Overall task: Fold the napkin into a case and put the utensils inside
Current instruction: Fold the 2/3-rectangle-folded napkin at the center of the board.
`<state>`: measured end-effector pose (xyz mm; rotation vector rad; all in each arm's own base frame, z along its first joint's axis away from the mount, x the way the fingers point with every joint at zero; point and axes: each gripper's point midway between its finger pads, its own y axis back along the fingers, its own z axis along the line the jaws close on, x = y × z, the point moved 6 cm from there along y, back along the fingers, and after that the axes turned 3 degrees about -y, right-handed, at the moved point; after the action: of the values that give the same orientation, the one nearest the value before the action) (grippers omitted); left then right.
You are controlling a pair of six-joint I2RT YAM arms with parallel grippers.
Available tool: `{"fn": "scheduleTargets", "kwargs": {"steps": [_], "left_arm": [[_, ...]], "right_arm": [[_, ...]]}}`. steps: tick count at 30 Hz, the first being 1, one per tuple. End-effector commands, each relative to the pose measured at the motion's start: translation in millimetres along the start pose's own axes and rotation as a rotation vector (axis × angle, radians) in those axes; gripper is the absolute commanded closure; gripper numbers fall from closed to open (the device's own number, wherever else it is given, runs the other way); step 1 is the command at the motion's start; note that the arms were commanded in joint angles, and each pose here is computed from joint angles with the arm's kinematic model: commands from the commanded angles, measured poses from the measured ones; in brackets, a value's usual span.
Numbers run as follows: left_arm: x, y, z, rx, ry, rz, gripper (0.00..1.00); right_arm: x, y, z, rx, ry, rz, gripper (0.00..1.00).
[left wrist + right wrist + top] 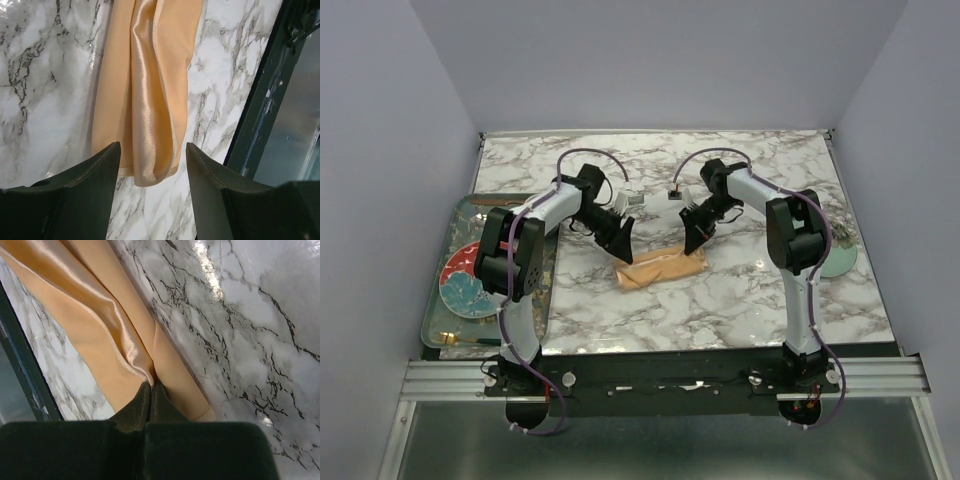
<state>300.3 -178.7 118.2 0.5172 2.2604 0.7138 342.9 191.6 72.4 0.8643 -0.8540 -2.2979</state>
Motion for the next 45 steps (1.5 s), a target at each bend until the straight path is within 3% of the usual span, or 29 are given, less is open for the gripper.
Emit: {"fn": "scheduleTargets", "kwargs": {"steps": [1,15,18,22,25,32,45], "left_arm": [[8,-2,-6,-0.031,0.012,0.053,0.39],[20,-6,-16,-0.008,0.079,0.091,0.44],[18,-7,-18,0.0,0.077,0.084,0.57],[5,2,-18,-0.032,0.025,0.061,0.82],[-4,6,-14,-0.068,-0.015,0.059,0.91],[-4,3,7,-0.144,-0.023,0.101,0.95],[2,-15,60,-0.256,0.007,0.189,0.94]], "right_arm": [[3,-4,-3,-0.02,-0.05,0.012,0.99],[6,-6,-11,0.017,-0.075,0.043,0.99],[6,-6,-13,0.03,-0.075,0.051,0.99],[8,-6,-17,0.054,-0.085,0.07,0.99],[9,-8,-20,0.076,-0.084,0.096,0.99],[12,-13,-21,0.102,-0.069,0.145,0.99],[13,-18,-24,0.117,-0.085,0.184,0.99]]}}
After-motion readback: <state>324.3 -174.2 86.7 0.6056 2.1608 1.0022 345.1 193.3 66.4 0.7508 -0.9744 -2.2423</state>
